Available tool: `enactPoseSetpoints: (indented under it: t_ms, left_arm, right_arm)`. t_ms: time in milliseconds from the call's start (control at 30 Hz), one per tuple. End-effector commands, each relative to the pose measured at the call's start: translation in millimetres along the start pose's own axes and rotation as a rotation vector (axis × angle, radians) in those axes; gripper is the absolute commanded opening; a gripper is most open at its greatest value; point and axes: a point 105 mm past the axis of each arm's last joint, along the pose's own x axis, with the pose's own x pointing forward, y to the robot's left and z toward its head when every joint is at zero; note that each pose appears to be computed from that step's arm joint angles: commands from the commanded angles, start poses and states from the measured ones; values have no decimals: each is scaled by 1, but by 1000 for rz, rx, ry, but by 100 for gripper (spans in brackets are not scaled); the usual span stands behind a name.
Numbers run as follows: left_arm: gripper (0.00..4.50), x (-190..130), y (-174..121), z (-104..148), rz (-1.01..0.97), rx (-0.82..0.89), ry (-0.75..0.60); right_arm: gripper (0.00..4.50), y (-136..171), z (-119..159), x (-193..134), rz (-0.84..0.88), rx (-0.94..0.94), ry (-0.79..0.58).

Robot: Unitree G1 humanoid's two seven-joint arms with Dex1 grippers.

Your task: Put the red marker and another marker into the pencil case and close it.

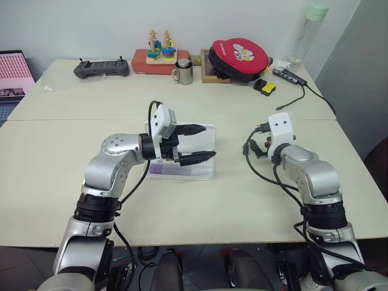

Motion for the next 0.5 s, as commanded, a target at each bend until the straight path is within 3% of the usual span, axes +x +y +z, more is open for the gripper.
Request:
enactPoseSetpoints:
  t_ms: [33,167,200,267,500]
  left_arm:
    - [444,-3,4,13,17,33,-38]
    - [444,-1,2,12,11,47,-36]
    - [450,-1,2,13,11,50,-39]
    - [450,-1,1,14,8,49,-49]
    - [450,0,1,14,5,52,-46]
  right_arm:
    - [450,9,10,-4,33,30,-41]
    - [450,9,-13,8,-8,-11,31]
    - [413,6,-19,10,-35,-46,50]
    - [381,9,-23,11,-14,-17,57]
    - [202,6,-16,10,-19,-29,31]
